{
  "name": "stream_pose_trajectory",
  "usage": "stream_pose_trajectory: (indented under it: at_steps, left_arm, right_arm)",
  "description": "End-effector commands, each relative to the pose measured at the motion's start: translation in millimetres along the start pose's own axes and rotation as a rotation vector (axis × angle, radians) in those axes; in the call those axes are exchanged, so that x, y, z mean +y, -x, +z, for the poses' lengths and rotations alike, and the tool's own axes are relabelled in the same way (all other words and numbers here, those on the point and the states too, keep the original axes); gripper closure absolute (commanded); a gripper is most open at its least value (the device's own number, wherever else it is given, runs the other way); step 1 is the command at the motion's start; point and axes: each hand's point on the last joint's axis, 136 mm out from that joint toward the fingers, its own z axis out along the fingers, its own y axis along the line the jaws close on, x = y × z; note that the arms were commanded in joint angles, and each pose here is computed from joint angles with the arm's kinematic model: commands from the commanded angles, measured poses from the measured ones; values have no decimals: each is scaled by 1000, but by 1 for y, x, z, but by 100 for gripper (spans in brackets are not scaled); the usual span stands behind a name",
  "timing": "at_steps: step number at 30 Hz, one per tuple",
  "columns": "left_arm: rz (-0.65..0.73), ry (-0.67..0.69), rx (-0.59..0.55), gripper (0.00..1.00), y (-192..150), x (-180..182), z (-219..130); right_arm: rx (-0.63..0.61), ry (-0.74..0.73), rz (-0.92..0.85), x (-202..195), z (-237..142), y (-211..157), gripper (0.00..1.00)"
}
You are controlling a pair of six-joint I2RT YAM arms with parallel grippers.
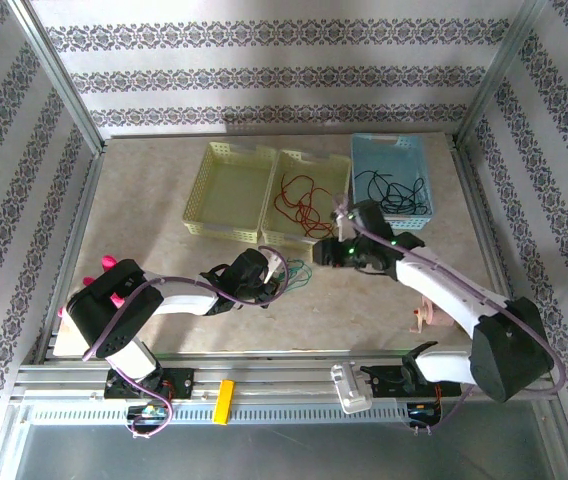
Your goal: Untangle the cables
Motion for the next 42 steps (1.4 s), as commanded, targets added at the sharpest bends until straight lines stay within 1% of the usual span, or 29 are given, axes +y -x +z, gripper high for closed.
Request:
stream_pose_trajectory:
  at_steps: [1,6,15,16,17,19,20,21,25,29,33,35,42]
  left_arm:
    - [24,-23,28,100,-2,-10,-1]
    - [24,-25,24,100,0,-11,-2]
    - [24,-30,21,100,0,-11,-3]
    - [24,-30,22,100,-1,-11,-3]
    - [23,-30,21,100,0,-11,-3]
    - [21,-22,20,100,-1,-10,-3]
    - [19,-13,20,100,-2,-8,-3]
    - [15,-5,20,100,-3,-6,-3]
    - [-15,60,31,99,-8,6,-5]
    - [-38,78,66,95,-15,12,-3]
    - [-46,85,97,95,-22,15,1]
    - [-53,87,101,97,-24,16,1]
    - [-60,94,104,98,-28,19,2]
  right_arm:
    - [125,8,-85,8,20,-32,57]
    - [163,-49,-99,-2,43,-33,60]
    - [178,-116,-111,-19,70,-25,63]
    - [175,-123,-111,-21,73,-23,65]
    - [173,-131,-106,-22,75,-22,69]
    - [170,-153,-95,-28,78,-21,82]
    - [164,-177,-85,-32,78,-21,87]
    - [156,-197,-79,-35,76,-20,90]
    - [85,-284,-45,-50,52,-19,96]
    - [-33,-395,44,-73,15,-20,98]
    - [-124,-476,148,-95,-20,-21,99]
    - [-183,-523,211,-107,-41,-19,99]
    - [-393,-586,443,-140,-99,-16,100]
